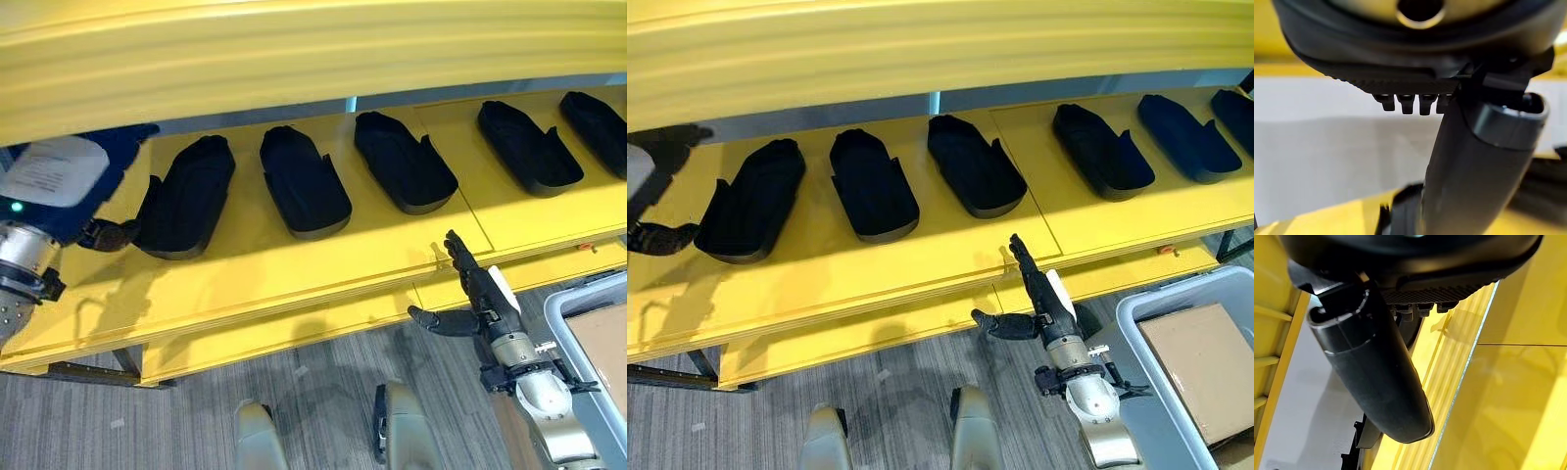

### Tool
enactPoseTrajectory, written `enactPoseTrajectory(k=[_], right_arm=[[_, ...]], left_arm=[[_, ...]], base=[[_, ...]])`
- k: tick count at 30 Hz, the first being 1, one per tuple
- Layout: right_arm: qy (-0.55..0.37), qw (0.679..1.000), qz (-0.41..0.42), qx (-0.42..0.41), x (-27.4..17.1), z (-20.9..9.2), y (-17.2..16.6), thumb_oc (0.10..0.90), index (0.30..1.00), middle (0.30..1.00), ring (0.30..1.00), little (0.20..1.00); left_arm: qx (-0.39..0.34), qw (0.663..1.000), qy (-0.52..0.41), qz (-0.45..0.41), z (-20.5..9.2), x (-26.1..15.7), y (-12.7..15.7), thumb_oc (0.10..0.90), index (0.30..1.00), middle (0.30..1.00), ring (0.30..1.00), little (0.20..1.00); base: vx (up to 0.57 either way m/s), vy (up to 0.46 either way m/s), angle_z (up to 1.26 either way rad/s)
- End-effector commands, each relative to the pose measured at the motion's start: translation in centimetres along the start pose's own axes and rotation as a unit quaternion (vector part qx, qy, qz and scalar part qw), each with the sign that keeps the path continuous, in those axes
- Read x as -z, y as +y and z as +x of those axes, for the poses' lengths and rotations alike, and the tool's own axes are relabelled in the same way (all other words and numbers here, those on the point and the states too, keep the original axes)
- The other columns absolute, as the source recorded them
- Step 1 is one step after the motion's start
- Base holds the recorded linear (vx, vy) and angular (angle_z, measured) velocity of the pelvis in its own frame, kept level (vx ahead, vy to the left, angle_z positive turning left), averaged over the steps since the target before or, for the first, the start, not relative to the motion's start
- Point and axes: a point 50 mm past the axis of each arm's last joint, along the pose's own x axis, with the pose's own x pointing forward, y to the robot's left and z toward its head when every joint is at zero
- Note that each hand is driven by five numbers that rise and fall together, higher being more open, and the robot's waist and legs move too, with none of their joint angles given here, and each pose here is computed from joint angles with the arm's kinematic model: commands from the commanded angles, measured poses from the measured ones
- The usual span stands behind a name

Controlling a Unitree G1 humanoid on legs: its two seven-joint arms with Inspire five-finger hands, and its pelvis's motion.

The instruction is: Move parts from the plastic box to the shelf.

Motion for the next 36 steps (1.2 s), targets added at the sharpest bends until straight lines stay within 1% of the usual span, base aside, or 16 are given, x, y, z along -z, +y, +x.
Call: enactPoseTrajectory(k=[1, 2, 5, 8, 11, 20, 23, 29, 36], right_arm=[[-0.132, 0.991, -0.015, 0.027, -4.3, 0.6, -2.3, 0.9, 1.0, 1.0, 1.0, 1.0], [-0.134, 0.99, -0.015, 0.03, -4.4, 0.5, -2.4, 0.9, 1.0, 1.0, 1.0, 1.0], [-0.137, 0.99, -0.017, 0.033, -4.4, 0.5, -2.5, 0.9, 1.0, 1.0, 1.0, 1.0], [-0.143, 0.989, -0.018, 0.035, -4.6, 0.5, -2.6, 0.9, 1.0, 1.0, 1.0, 1.0], [-0.143, 0.989, -0.021, 0.037, -4.6, 0.5, -2.6, 0.9, 1.0, 1.0, 1.0, 1.0], [-0.138, 0.989, -0.022, 0.05, -4.5, 0.3, -3.0, 0.9, 1.0, 1.0, 1.0, 1.0], [-0.133, 0.989, -0.022, 0.052, -4.3, 0.4, -3.0, 0.9, 1.0, 1.0, 1.0, 1.0], [-0.129, 0.99, -0.022, 0.057, -4.3, 0.3, -3.2, 0.9, 1.0, 1.0, 1.0, 1.0], [-0.123, 0.99, -0.023, 0.062, -4.1, 0.1, -3.5, 0.9, 1.0, 1.0, 1.0, 1.0]], left_arm=[[-0.074, 0.995, -0.018, 0.057, 0.8, 0.4, 4.1, 0.9, 1.0, 1.0, 1.0, 1.0], [-0.059, 0.995, -0.037, 0.07, 0.7, -0.1, 4.0, 0.9, 1.0, 1.0, 1.0, 1.0], [-0.054, 0.994, -0.048, 0.083, 0.7, -0.4, 3.9, 0.9, 1.0, 1.0, 1.0, 1.0], [-0.035, 0.99, -0.083, 0.112, 0.9, -1.3, 4.1, 0.9, 1.0, 1.0, 1.0, 1.0], [-0.028, 0.989, -0.089, 0.112, 0.9, -1.5, 4.0, 0.9, 1.0, 1.0, 1.0, 1.0], [-0.034, 0.993, -0.058, 0.101, 0.4, -0.6, 4.3, 0.9, 1.0, 1.0, 1.0, 1.0], [-0.039, 0.995, -0.033, 0.089, 0.4, 0.0, 3.9, 0.9, 1.0, 1.0, 1.0, 1.0], [-0.043, 0.997, -0.016, 0.065, 0.7, 0.3, 3.4, 0.9, 1.0, 1.0, 1.0, 1.0], [-0.022, 0.999, 0.012, 0.03, 0.6, 1.0, 1.8, 0.9, 1.0, 1.0, 1.0, 1.0]], base=[[0.0, 0.0, 0.0], [0.0, 0.0, 0.0], [0.0, 0.0, 0.0], [0.0, 0.0, 0.0], [0.0, 0.0, 0.0], [0.0, 0.0, 0.0], [0.0, 0.0, 0.0], [0.0, 0.0, 0.0], [0.0, 0.0, 0.0]])
